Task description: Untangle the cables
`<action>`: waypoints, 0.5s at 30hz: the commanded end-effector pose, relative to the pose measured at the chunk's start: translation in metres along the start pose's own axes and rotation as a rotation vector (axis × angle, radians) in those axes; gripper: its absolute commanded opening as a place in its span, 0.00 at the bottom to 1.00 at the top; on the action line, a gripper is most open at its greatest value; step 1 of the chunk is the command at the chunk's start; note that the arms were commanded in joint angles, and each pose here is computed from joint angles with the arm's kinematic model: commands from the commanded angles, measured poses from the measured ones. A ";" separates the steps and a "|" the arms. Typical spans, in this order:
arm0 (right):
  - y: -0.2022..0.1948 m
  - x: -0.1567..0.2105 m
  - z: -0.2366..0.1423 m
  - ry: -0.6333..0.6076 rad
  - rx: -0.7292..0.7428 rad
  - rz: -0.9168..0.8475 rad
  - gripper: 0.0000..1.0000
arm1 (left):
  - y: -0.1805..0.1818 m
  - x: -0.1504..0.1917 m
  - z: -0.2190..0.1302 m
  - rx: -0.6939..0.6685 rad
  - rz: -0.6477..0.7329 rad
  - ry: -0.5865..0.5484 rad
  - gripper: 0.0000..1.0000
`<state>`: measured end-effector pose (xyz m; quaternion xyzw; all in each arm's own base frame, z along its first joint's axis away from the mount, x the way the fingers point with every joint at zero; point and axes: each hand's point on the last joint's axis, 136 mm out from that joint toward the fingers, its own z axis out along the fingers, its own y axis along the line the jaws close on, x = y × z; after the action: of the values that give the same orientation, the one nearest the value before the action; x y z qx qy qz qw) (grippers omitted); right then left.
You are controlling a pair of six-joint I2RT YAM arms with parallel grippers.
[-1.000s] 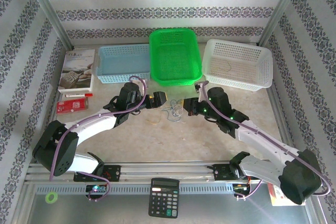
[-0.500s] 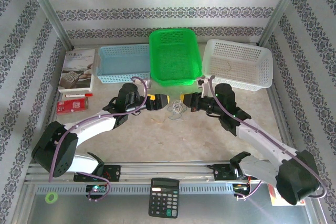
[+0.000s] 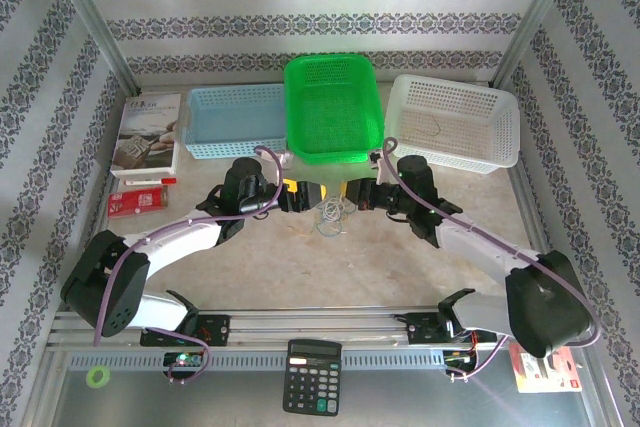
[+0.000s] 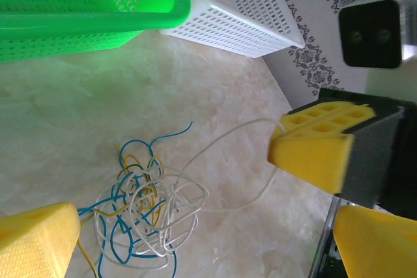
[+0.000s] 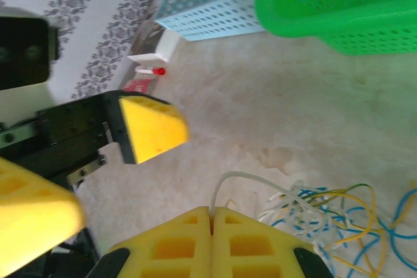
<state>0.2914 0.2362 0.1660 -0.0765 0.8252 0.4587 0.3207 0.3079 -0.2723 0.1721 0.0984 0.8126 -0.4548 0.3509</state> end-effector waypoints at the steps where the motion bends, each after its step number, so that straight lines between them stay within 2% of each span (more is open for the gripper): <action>1: -0.030 0.007 0.002 0.003 0.099 0.040 0.24 | 0.015 0.000 -0.001 -0.062 -0.011 -0.005 1.00; 2: -0.033 0.010 0.003 0.009 0.107 0.044 0.35 | 0.017 0.000 -0.001 -0.072 -0.014 -0.005 1.00; 4: -0.034 0.011 0.001 0.014 0.118 0.048 0.44 | 0.019 0.000 -0.001 -0.086 -0.014 -0.008 1.00; 9: -0.039 0.008 -0.013 -0.008 0.191 0.027 0.49 | 0.024 -0.002 -0.002 -0.116 -0.016 -0.018 1.00; 15: -0.072 0.001 -0.040 -0.085 0.355 0.085 0.51 | 0.028 -0.001 -0.001 -0.131 -0.027 -0.021 1.00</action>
<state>0.3005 0.1907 0.1451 -0.0047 0.8644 0.3734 0.3368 0.3162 -0.2614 0.1595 0.0703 0.8317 -0.4195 0.3569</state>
